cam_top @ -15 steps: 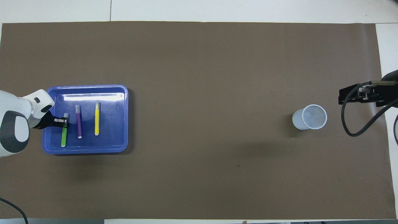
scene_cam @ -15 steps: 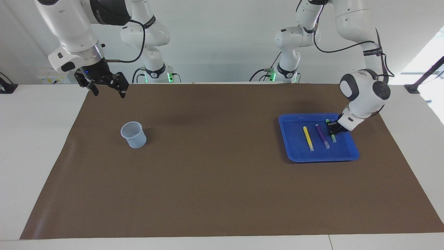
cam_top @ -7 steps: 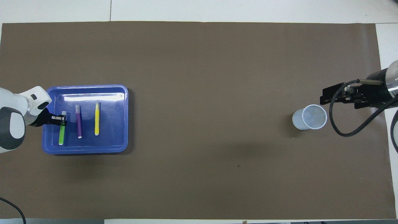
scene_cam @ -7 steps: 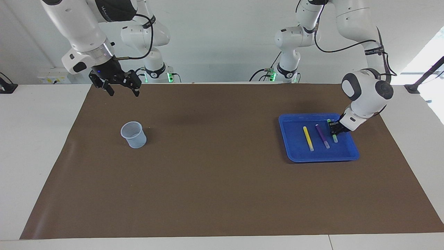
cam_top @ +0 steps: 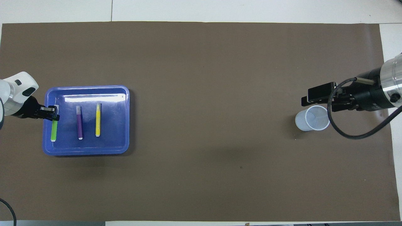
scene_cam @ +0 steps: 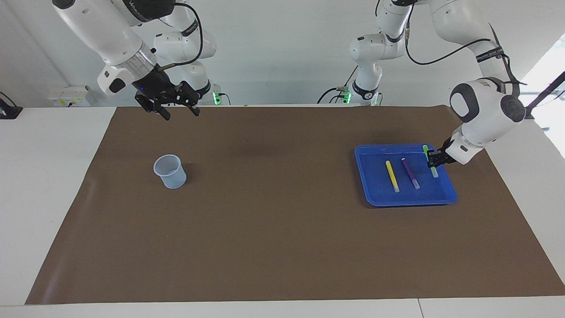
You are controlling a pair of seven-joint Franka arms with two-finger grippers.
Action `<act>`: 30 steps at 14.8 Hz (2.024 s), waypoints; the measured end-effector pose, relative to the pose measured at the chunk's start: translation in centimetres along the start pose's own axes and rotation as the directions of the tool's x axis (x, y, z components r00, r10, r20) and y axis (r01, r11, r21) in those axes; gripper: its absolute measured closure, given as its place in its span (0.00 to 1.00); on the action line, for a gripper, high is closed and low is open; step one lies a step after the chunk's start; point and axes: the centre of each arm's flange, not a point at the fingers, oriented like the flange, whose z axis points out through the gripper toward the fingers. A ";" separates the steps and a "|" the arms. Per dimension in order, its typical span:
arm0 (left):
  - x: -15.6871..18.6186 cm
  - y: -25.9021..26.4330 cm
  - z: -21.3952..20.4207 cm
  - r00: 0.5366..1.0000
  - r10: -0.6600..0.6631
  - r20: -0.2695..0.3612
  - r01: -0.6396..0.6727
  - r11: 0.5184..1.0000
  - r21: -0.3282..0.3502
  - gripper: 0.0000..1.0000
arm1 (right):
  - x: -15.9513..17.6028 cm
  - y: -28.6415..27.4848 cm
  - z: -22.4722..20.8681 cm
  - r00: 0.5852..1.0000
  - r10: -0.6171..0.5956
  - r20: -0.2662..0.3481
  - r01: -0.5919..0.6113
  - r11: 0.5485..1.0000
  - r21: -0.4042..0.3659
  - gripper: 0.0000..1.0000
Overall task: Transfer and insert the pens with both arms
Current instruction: 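Lift the green pen with the left gripper while the right gripper approaches, then grasp the green pen tip with the right gripper from the left gripper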
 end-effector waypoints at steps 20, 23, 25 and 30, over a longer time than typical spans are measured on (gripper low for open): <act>-3.4 21.5 -13.8 0.245 -0.766 0.594 0.964 0.125 -0.236 0.83 | -4.2 -18.7 5.1 0.987 0.156 -0.042 -0.134 0.936 0.325 0.00; -4.2 23.6 -12.6 0.181 -0.731 0.658 0.976 0.048 -0.215 0.83 | -5.7 -21.5 5.7 0.991 0.129 -0.045 -0.104 0.927 0.361 0.00; -4.8 24.2 -12.2 0.156 -0.699 0.698 0.978 0.007 -0.211 0.83 | -6.3 -23.2 6.7 0.992 0.109 -0.059 -0.079 0.924 0.374 0.00; -6.5 26.8 -12.5 0.173 -0.671 0.721 0.977 0.022 -0.214 0.83 | -6.3 -26.4 11.5 0.995 0.084 -0.053 -0.056 0.919 0.391 0.00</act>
